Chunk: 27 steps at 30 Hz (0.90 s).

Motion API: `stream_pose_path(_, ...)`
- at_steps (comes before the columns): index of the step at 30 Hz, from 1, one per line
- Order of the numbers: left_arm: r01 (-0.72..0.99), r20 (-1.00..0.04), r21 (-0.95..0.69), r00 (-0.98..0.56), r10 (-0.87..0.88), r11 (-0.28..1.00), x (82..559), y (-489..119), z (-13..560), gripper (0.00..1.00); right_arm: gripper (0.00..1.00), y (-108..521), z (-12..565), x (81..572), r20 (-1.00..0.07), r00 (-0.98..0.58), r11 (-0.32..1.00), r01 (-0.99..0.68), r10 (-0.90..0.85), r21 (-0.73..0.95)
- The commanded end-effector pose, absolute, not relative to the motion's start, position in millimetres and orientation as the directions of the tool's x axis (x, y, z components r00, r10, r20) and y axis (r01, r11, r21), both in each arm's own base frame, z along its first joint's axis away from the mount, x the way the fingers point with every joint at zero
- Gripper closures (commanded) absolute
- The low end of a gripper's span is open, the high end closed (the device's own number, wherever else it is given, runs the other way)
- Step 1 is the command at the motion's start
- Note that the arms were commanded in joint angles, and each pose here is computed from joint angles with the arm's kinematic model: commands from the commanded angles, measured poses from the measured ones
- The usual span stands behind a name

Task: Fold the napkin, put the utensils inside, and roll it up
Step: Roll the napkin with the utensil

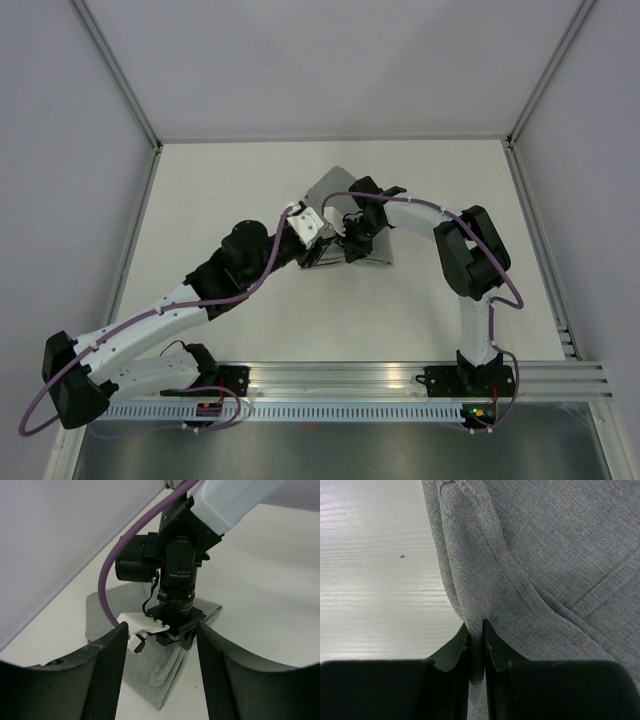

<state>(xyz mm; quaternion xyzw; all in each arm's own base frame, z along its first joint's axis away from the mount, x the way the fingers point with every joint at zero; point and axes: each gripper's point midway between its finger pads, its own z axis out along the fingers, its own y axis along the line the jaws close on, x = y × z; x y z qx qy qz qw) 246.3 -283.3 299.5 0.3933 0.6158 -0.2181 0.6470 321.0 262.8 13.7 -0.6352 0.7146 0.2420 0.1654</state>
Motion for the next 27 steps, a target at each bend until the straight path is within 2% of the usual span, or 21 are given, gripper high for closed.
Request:
stream_pose_path(1,0.661,-0.935,0.355,0.245,0.257,0.661,266,-279,308,0.37,0.9,188,-52,275,-0.239,-0.241,0.16,-0.936,-0.941,0.313)
stream_pose_path(14,0.7,-0.842,0.47,0.172,0.512,0.538,264,-321,177,0.33,0.9,169,-53,279,-0.214,-0.278,0.189,-0.914,-0.936,0.359)
stream_pose_path(20,0.692,-0.808,0.506,0.173,0.563,0.514,273,-328,150,0.26,0.9,165,-50,277,-0.222,-0.295,0.186,-0.894,-0.929,0.407)
stream_pose_path(27,0.721,-0.722,0.568,0.205,0.661,0.396,286,-350,116,0.24,0.91,163,-49,276,-0.21,-0.311,0.199,-0.881,-0.927,0.429)
